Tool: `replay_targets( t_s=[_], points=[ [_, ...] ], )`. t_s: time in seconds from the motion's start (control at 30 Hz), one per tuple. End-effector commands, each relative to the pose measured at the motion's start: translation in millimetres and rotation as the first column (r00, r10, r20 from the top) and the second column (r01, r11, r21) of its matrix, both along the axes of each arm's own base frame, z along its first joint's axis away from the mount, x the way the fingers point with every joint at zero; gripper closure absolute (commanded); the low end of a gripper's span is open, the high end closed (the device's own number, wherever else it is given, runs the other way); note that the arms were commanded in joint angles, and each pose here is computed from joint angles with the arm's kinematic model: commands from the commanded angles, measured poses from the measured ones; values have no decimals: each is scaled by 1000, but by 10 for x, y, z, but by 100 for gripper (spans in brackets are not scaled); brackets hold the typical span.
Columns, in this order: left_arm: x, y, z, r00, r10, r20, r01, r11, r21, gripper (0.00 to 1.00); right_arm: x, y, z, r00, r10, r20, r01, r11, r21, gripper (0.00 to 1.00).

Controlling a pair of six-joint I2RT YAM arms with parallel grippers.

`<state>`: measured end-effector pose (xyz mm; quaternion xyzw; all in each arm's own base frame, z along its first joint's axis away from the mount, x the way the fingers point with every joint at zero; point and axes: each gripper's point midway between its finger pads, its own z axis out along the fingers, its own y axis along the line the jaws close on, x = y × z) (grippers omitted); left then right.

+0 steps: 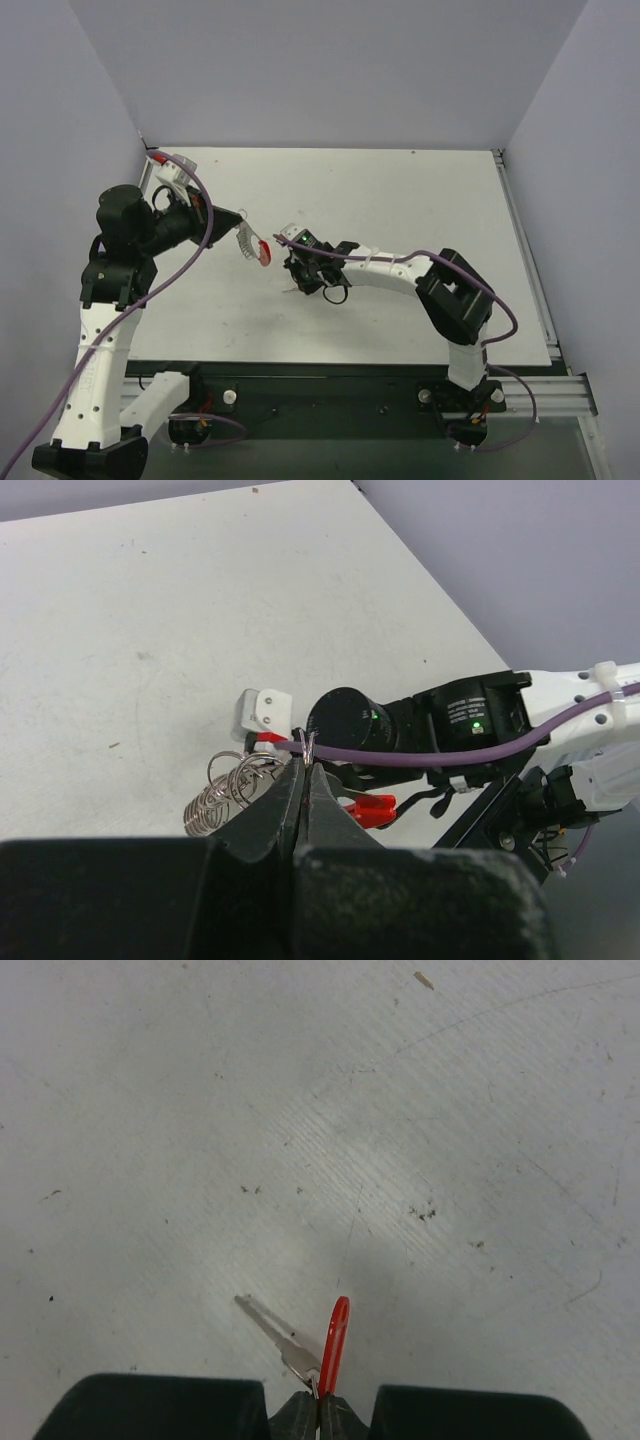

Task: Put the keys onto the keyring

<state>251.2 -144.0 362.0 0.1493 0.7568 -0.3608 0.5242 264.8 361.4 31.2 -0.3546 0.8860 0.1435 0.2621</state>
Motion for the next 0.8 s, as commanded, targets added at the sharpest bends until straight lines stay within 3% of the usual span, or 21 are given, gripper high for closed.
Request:
replay_targets(
  t_s=[0.0, 0.4, 0.5, 0.63, 0.77],
  points=[
    [-68, -10, 279, 993, -26, 112, 27, 1000, -2, 100, 6, -75, 518, 998, -35, 45, 31, 994, 104, 100],
    [-263, -194, 315, 966, -196, 169, 198, 980, 8, 100, -114, -302, 1540, 990, -30, 139, -21, 936, 352, 100],
    [-388, -311, 331, 940, -289, 182, 290, 957, 22, 100, -246, -360, 1857, 985, 17, 170, -93, 886, 454, 100],
    [-644, -511, 338, 874, -440, 205, 439, 897, 51, 100, -440, -455, 2517, 964, 65, 258, -213, 770, 601, 100],
    [-848, -647, 355, 806, -543, 235, 543, 837, 69, 100, -690, -514, 2987, 936, 142, 322, -329, 680, 655, 100]
  ],
)
